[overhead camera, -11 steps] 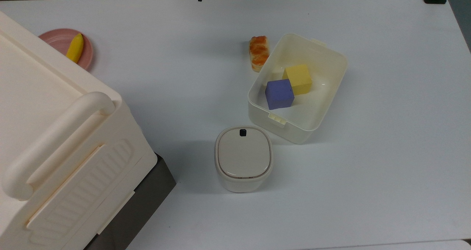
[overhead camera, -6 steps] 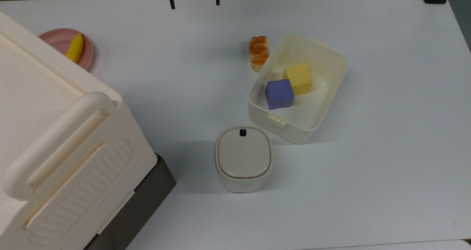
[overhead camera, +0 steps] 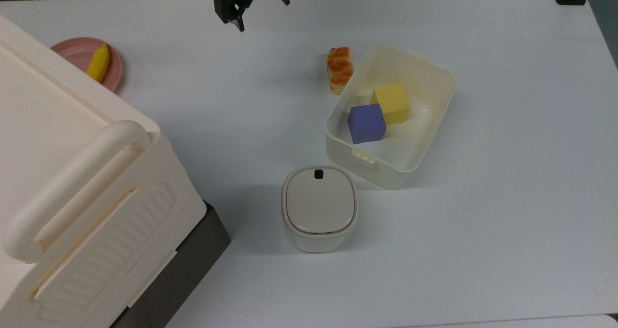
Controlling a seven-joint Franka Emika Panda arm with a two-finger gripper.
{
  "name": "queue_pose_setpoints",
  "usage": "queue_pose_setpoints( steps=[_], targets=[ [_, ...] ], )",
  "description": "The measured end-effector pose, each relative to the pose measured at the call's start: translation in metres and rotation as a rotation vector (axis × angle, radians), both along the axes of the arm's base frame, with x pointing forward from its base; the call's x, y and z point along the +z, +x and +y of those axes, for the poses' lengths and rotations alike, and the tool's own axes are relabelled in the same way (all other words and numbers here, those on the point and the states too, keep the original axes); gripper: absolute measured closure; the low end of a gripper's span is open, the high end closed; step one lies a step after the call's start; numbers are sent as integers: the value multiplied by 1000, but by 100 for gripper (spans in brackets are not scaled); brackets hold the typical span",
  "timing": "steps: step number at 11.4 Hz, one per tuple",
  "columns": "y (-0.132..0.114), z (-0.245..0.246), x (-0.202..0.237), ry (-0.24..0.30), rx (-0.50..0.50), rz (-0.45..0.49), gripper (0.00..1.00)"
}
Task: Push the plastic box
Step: 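Lower the open gripper beside the rim of the cream plastic box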
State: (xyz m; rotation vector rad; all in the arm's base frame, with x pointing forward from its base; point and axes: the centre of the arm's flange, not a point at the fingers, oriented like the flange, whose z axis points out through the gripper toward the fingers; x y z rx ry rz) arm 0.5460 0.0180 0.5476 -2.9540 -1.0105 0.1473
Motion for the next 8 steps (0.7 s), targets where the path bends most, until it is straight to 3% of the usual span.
queue_pose_setpoints(
  steps=[3, 6, 8],
  targets=[
    [6, 20, -35, -37, 187, 70, 0],
    [14, 61, -78, -84, 294, 139, 0],
    [25, 75, -95, -96, 326, 117, 0]
  ],
)
